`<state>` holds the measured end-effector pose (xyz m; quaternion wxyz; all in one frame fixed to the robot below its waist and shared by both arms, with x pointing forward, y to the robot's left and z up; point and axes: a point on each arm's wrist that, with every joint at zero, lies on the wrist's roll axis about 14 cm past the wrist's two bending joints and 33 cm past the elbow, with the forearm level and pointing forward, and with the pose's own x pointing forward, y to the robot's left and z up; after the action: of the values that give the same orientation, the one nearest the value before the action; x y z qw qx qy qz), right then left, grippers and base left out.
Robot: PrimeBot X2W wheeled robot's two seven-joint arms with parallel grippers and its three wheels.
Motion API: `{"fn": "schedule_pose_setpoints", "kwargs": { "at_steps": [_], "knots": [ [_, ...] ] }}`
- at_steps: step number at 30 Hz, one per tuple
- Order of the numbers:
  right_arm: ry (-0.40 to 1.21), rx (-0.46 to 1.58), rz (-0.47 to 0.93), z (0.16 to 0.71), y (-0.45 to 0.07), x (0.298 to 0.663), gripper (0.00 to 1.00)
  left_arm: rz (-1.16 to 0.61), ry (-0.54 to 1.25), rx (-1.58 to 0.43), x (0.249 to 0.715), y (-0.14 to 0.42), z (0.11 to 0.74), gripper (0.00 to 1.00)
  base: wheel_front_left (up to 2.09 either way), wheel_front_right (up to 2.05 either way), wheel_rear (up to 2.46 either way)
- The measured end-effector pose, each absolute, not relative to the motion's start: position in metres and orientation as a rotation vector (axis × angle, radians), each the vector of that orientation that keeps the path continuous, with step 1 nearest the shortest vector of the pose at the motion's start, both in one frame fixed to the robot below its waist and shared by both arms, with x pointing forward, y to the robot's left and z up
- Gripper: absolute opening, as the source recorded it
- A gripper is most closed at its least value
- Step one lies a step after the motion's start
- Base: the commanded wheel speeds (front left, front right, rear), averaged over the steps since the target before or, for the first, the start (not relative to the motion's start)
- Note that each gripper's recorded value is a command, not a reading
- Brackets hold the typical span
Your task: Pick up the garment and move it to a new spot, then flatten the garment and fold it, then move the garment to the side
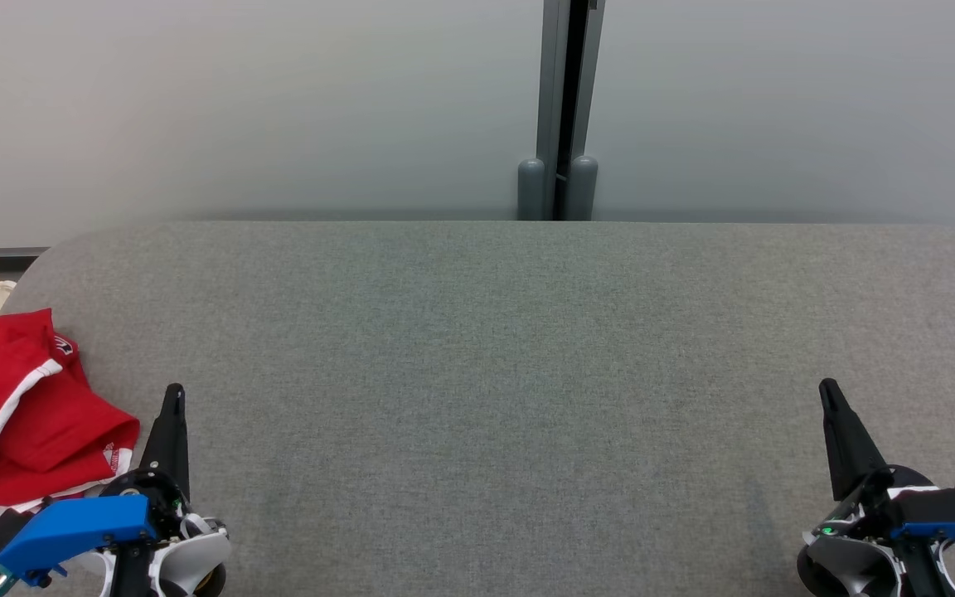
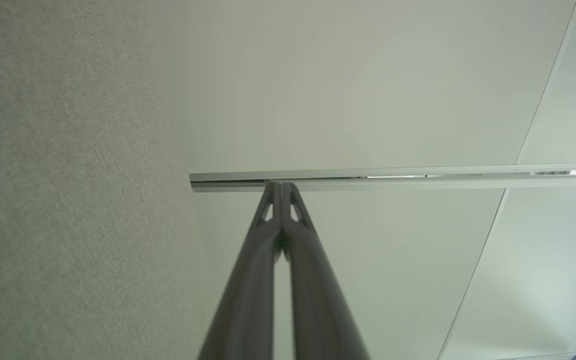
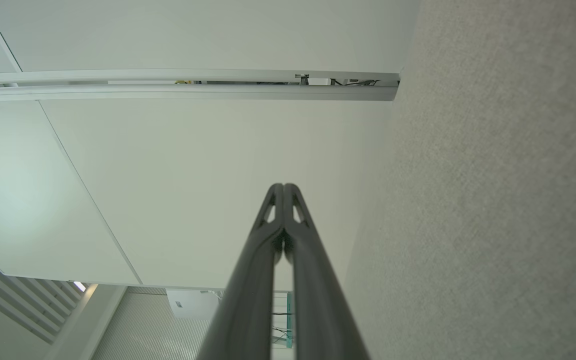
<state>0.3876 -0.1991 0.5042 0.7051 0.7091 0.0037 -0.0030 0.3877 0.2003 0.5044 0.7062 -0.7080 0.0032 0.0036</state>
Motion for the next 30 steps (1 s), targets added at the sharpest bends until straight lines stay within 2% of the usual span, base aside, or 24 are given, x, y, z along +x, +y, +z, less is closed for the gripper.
{"fn": "schedule_pose_setpoints", "kwargs": {
  "at_steps": [30],
  "knots": [
    [0.008, 1.576, -0.007, 0.5042, -0.1991, 0.3876, 0.0, 0.008, 0.007, -1.573, 0.3877, 0.2003, 0.5044, 0.0, 0.0, 0.0, 0.0]
  ]
}}
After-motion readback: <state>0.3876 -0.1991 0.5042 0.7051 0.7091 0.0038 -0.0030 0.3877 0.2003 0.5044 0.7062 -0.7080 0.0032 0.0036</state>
